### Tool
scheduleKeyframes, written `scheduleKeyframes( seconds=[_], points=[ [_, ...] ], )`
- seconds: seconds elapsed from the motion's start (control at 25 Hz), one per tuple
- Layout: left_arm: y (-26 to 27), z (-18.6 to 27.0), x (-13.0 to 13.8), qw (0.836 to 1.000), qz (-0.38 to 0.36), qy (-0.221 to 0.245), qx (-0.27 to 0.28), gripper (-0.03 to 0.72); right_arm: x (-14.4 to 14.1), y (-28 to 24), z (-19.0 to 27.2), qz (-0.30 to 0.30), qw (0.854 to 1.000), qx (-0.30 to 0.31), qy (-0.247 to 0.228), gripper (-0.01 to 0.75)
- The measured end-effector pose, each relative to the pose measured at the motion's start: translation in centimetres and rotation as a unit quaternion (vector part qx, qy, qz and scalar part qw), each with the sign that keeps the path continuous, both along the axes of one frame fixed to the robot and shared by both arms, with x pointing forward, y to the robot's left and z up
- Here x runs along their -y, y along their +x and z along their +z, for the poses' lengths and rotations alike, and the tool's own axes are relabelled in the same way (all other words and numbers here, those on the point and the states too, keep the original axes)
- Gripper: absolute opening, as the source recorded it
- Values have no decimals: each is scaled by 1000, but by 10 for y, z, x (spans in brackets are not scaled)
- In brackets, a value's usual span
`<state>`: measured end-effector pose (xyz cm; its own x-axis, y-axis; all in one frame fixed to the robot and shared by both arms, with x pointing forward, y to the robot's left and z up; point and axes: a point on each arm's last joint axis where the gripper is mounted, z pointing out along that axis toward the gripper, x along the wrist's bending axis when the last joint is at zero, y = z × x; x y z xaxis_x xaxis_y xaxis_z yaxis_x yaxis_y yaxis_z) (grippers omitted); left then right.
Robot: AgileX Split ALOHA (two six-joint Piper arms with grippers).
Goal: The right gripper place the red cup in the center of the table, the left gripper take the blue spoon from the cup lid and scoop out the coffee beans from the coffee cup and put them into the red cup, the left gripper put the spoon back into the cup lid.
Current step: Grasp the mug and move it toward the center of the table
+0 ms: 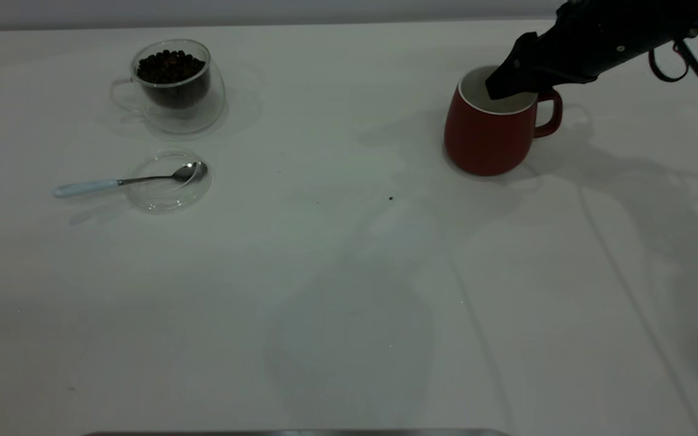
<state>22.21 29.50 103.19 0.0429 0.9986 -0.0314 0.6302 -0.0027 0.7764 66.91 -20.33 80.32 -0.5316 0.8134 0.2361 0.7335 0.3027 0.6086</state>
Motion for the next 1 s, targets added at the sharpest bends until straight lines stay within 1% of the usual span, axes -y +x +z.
scheduleKeyframes(
  seconds=[0.16,0.36,0.72,1.0],
  points=[
    [0,0,0,1000,0,0,0,350,-19,-7,-8,19,1000,-7,-8,523],
    [0,0,0,1000,0,0,0,350,-43,-12,-11,22,1000,-6,-12,491],
    [0,0,0,1000,0,0,0,350,-74,-18,-11,11,999,19,-28,487],
    [0,0,0,1000,0,0,0,350,-101,-19,-13,49,997,42,-37,488]
  ],
)
